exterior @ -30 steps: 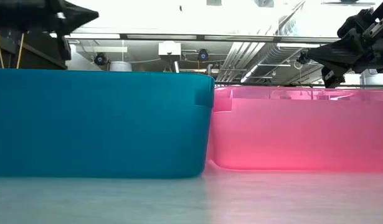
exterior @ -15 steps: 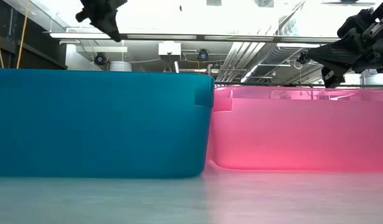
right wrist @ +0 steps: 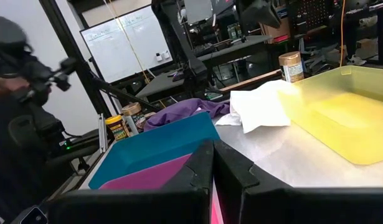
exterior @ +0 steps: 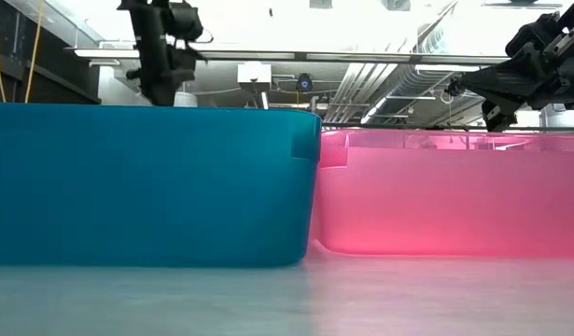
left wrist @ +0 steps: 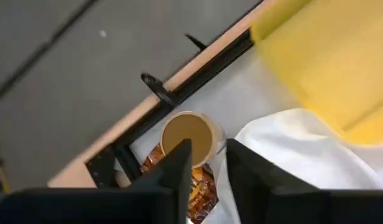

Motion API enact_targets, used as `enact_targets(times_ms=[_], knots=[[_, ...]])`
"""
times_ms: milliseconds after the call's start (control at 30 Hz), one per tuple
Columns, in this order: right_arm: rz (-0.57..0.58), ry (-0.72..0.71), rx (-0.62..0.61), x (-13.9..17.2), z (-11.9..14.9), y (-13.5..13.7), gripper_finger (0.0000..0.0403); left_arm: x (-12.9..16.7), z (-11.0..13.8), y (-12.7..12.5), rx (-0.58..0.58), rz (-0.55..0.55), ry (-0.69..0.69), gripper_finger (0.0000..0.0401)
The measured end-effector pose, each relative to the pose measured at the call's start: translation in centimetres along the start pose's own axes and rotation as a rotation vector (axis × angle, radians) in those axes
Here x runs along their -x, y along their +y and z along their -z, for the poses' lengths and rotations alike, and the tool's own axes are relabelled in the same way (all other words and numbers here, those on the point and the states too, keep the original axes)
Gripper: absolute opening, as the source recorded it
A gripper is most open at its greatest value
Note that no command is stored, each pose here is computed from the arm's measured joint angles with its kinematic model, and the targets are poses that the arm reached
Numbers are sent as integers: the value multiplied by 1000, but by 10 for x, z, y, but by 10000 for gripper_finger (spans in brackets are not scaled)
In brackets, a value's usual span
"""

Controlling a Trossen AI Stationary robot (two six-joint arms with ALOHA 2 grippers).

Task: Sort spices by type
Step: Put the top left golden seasoning bottle into the yellow bin

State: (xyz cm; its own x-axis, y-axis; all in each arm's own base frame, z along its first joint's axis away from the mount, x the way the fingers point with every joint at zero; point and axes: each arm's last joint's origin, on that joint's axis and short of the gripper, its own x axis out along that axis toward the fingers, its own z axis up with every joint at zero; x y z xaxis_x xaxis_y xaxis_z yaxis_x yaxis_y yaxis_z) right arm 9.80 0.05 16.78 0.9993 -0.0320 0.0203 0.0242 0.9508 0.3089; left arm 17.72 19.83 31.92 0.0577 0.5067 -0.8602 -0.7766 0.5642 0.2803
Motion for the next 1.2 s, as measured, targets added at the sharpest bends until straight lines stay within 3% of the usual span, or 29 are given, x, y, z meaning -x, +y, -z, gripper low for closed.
enact_targets(times_ms=[233,567,767,1000,1200], knots=[[0,0,0,0,0,0,4,-16,4,19,63,84,102,195],[0,0,0,0,0,0,4,-39,1,22,120,136,181,307],[0,0,0,0,0,0,4,-70,-4,18,160,138,261,327],[0,0,0,0,0,0,4,-68,-14,23,179,40,240,328],[0,0,0,0,0,0,4,-74,-13,30,213,26,271,328]])
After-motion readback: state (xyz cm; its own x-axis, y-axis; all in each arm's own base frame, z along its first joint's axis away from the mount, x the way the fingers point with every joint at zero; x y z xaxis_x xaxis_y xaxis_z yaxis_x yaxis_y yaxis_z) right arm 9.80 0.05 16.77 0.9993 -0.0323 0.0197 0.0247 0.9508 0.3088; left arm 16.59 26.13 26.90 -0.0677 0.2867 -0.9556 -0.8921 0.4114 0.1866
